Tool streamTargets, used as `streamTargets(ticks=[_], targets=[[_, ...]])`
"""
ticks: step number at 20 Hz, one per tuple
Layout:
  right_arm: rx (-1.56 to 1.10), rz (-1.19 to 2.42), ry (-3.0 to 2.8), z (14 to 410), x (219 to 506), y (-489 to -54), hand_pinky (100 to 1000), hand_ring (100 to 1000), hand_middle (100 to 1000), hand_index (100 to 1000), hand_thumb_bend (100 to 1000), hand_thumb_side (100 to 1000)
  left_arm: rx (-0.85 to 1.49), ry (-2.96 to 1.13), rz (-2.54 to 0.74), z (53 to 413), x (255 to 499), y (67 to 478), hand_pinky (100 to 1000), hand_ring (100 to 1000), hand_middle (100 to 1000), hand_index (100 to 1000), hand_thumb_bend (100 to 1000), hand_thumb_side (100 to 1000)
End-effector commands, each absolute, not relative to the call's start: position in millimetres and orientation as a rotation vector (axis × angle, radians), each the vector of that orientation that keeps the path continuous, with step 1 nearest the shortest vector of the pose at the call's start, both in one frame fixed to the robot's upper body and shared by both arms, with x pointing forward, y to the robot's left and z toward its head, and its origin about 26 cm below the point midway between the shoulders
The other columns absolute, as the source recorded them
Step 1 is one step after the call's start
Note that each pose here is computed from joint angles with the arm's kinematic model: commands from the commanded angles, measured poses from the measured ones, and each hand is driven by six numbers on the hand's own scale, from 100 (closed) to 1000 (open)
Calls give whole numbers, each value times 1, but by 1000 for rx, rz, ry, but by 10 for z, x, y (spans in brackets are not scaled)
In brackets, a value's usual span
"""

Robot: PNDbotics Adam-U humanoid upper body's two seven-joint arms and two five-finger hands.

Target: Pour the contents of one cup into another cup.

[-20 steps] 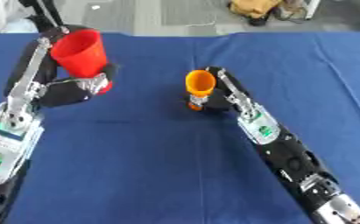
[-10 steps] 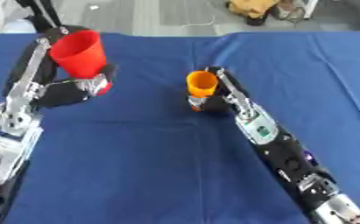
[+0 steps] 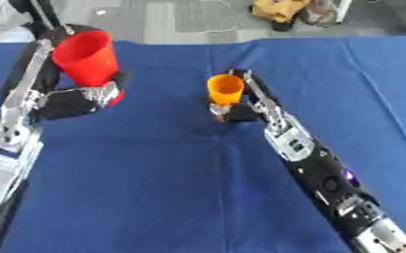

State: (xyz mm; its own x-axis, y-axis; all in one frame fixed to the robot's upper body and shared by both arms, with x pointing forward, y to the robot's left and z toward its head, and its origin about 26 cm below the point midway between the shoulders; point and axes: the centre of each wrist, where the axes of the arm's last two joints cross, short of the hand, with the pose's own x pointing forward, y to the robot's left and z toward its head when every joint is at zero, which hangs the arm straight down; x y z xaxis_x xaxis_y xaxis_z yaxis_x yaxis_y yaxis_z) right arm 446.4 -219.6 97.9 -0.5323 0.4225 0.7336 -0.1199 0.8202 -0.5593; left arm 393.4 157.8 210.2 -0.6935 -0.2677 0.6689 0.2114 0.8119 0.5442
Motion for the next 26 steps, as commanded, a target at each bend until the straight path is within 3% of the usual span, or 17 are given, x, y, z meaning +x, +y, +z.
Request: streamTargets(ticks=[1, 4, 5, 6, 13, 14, 15, 26], targets=[[-250, 764, -2078, 1221, 4453, -2249, 296, 397, 436, 595, 138, 100, 82, -2241, -806, 2300, 3914, 1652, 152, 305, 431, 720, 344, 133], [-249, 818, -2088, 1293, 4413, -2231, 296, 398, 436, 595, 120, 100, 105, -2245, -829, 2378, 3905, 1694, 149, 304, 431, 720, 350, 132], [-244, 843, -2087, 1305, 4400, -2217, 298, 400, 433, 596, 294, 100, 112, -2245, -841, 2400, 3902, 1702, 148, 303, 429, 721, 350, 132], [-236, 876, -2083, 1306, 4383, -2193, 301, 404, 439, 597, 156, 100, 120, -2243, -858, 2420, 3900, 1707, 147, 303, 431, 721, 352, 132], [-117, 1135, -2029, 1248, 4250, -1877, 293, 400, 432, 592, 165, 100, 201, -2200, -984, 2490, 3940, 1700, 135, 296, 429, 722, 360, 125], [-93, 1160, -2028, 1245, 4233, -1823, 293, 399, 431, 591, 208, 104, 218, -2196, -1001, 2497, 3949, 1692, 133, 295, 427, 722, 368, 116], [-70, 1178, -2028, 1246, 4219, -1775, 292, 399, 431, 591, 163, 100, 237, -2194, -1018, 2503, 3957, 1683, 133, 295, 427, 723, 362, 123], [113, 1315, -2061, 1388, 4095, -1395, 294, 401, 430, 590, 180, 115, 447, -2175, -1219, 2530, 4094, 1549, 125, 290, 428, 732, 382, 103]])
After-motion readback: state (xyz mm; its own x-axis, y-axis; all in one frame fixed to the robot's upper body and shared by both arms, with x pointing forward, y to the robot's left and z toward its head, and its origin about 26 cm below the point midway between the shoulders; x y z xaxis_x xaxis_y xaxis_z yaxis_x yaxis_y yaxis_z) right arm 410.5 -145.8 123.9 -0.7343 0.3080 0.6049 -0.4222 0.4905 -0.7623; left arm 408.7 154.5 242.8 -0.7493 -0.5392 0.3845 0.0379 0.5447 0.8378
